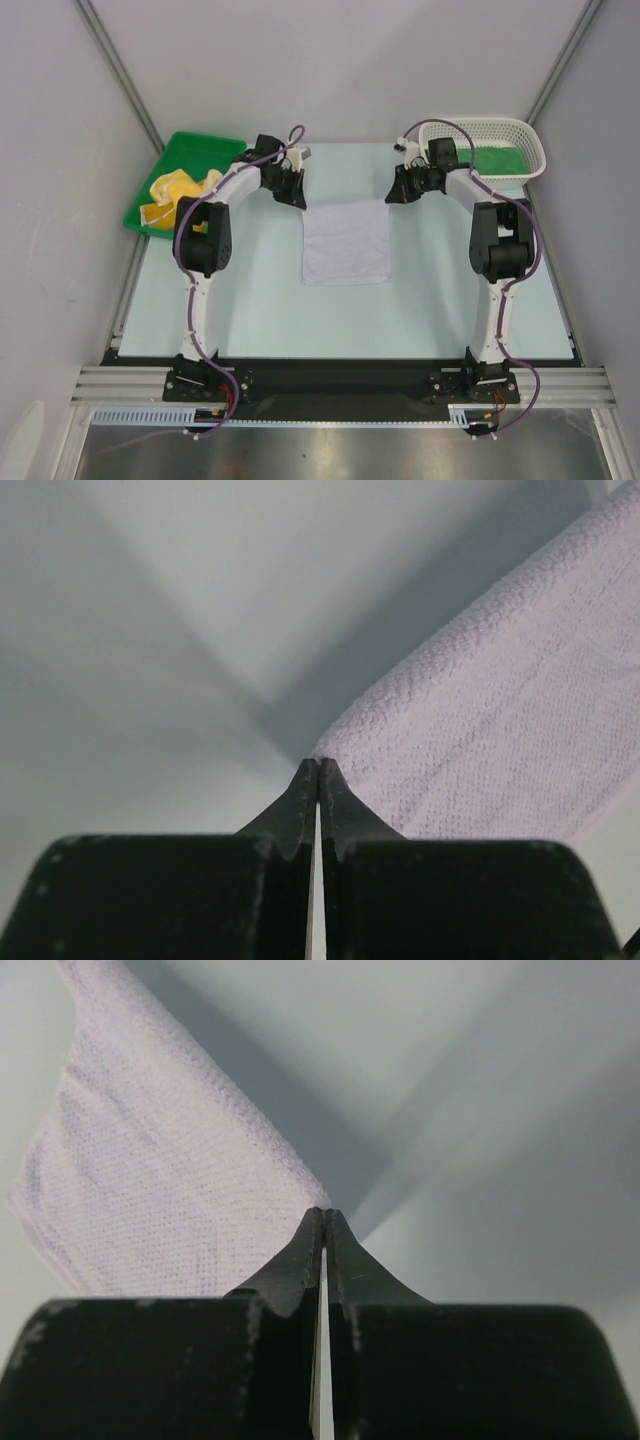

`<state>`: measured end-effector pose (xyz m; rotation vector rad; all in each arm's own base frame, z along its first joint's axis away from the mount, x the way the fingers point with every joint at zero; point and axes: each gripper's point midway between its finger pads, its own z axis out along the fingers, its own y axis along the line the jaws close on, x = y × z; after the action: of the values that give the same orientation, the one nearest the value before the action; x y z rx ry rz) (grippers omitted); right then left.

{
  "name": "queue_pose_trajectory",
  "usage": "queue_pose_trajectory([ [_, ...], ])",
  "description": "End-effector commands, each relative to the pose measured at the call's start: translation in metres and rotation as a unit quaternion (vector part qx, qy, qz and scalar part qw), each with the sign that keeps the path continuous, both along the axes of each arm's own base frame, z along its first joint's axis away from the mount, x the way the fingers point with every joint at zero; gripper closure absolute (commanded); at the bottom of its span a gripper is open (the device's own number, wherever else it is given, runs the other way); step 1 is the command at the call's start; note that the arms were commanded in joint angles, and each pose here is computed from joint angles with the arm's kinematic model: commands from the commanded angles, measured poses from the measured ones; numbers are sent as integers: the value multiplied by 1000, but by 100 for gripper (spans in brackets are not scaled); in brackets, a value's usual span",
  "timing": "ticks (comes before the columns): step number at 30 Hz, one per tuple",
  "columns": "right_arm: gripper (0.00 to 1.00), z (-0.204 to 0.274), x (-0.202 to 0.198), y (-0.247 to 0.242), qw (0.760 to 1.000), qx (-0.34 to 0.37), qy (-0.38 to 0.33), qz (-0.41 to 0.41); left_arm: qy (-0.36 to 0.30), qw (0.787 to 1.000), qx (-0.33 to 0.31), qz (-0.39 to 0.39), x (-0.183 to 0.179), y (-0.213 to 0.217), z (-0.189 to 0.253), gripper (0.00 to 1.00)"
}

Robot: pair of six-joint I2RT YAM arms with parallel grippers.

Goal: Fold and stack the towels
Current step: Fold the towel

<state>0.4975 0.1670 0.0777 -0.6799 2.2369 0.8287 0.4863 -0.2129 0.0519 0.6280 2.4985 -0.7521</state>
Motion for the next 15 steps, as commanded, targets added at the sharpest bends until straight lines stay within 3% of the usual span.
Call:
queue_pose_trajectory([
  [1,100,41,5,-3,998,-1,-62,-9,-79,997,-9,-3,6,1,64,100],
  [15,100,42,-28,1,996,-27,-65,-51,-76,997,19,-7,-40,-1,71,100],
])
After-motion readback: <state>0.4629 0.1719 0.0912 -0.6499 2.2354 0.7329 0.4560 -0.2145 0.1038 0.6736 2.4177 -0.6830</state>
